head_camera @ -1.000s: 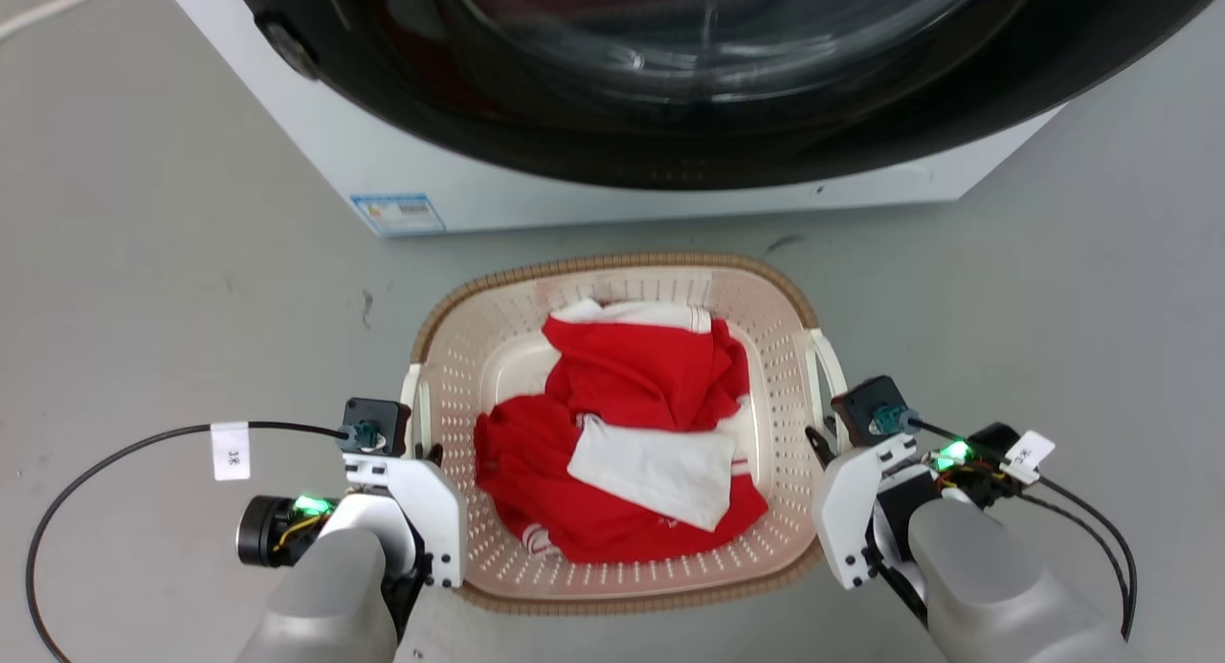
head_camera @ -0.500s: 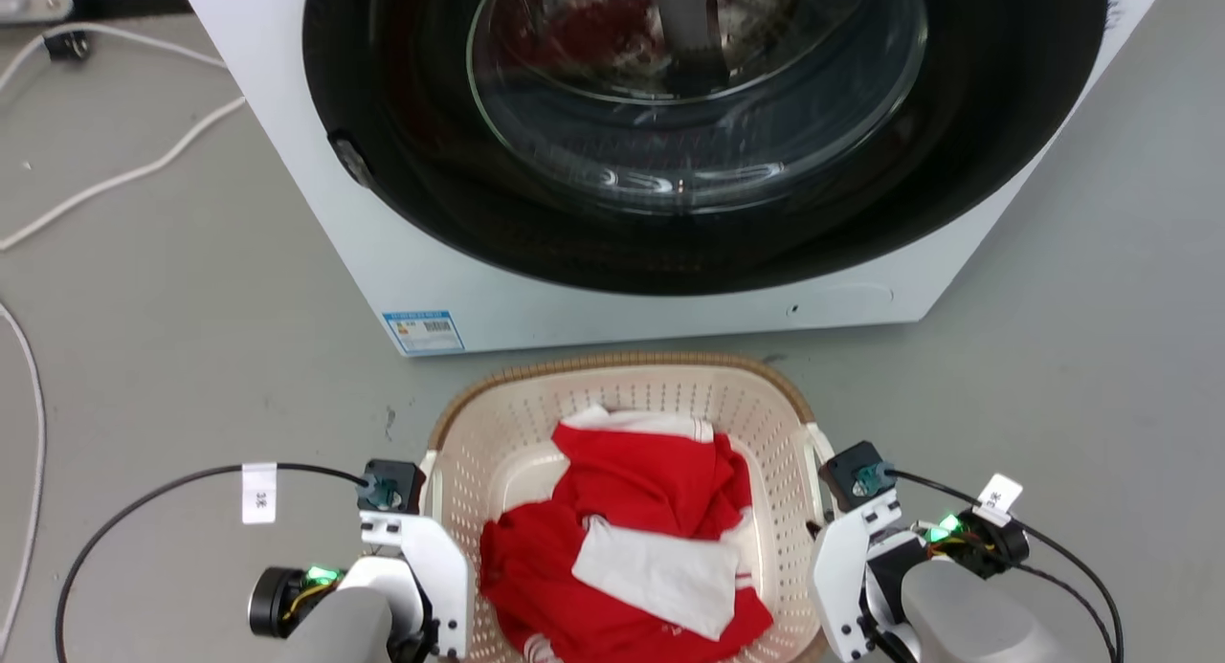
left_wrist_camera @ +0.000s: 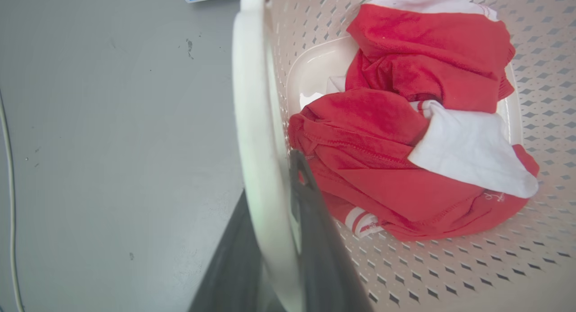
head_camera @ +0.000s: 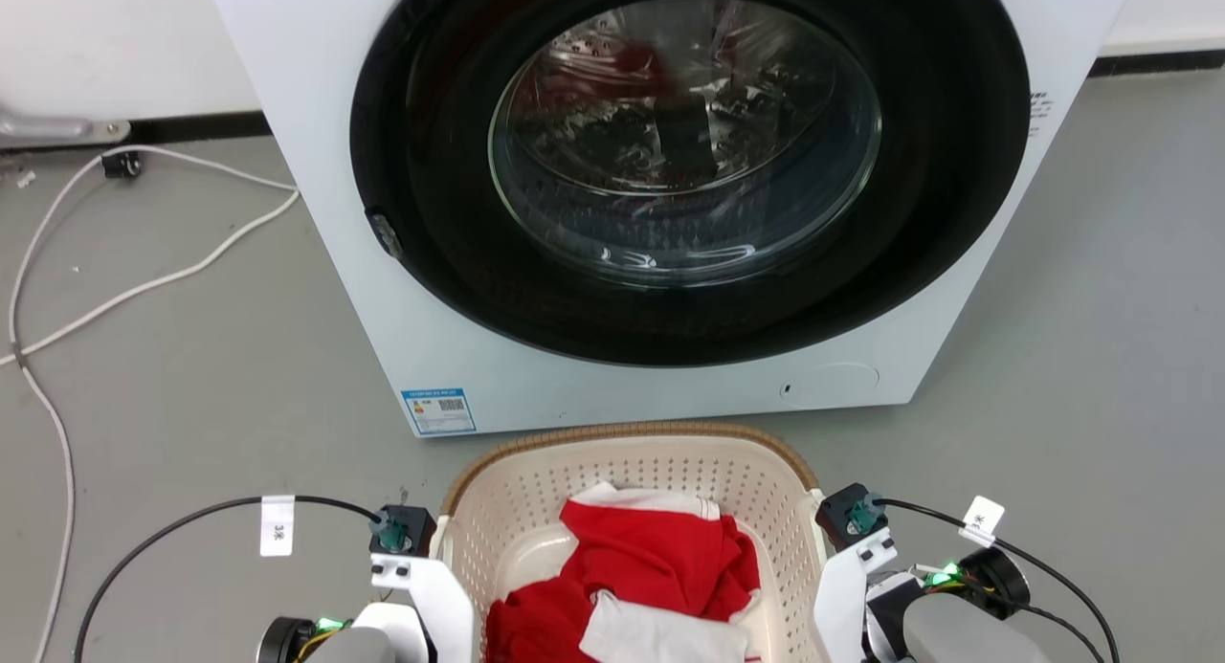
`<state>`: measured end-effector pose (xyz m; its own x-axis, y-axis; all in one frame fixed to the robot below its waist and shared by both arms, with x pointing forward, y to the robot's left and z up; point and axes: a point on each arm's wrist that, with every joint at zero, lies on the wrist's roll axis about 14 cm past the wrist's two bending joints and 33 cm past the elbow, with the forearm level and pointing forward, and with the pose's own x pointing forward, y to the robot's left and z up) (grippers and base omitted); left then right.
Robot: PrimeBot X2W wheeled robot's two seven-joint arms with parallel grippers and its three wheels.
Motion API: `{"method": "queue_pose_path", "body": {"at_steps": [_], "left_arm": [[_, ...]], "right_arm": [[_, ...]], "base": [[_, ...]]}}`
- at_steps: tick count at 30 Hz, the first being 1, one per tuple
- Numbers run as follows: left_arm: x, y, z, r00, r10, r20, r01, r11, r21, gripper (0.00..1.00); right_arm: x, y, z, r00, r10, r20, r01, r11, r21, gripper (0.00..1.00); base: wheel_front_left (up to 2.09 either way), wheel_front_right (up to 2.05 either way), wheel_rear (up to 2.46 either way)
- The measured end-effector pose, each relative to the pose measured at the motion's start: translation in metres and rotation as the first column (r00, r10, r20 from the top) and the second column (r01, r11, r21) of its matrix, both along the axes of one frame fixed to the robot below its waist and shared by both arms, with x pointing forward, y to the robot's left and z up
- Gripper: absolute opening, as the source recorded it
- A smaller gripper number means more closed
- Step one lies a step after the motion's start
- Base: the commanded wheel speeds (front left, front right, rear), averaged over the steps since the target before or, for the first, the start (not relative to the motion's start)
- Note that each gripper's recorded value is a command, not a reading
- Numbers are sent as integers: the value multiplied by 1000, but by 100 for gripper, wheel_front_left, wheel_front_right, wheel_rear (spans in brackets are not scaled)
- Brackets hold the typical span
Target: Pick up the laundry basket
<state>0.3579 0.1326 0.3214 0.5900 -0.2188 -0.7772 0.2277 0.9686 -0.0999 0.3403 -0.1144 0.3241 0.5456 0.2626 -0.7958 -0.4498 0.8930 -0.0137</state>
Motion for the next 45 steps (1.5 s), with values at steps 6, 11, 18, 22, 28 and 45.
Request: {"method": "queue_pose_path", "body": {"at_steps": [6, 11, 18, 22, 28, 45], "left_arm": [[-8, -1, 4, 1000, -12, -14, 12, 1000, 1, 0], [-11, -1, 7, 1000, -14, -27, 14, 1000, 0, 0], [-15, -3, 8, 999, -23, -47, 23, 1000, -1, 0], [-18, -4, 8, 998, -29, -59, 29, 1000, 1, 0], [-20, -4, 7, 997, -36, -66, 36, 999, 0, 0], [-24, -4, 3, 995, -42, -85, 42, 999, -2, 0]], "right_arm": [[-6, -3, 5, 1000, -4, -9, 4, 1000, -9, 0], [-11, -5, 6, 999, -8, -32, 8, 1000, -17, 0], [-17, -6, 7, 998, -15, -54, 14, 1000, -17, 0], [-20, -6, 6, 997, -17, -72, 16, 1000, -18, 0], [-23, -6, 4, 996, -14, -84, 12, 1000, -19, 0], [-27, -5, 0, 994, -5, -109, 3, 1000, -20, 0]], "base": [[0, 0, 0], [0, 0, 0], [0, 0, 0], [0, 0, 0], [0, 0, 0], [0, 0, 0]]}}
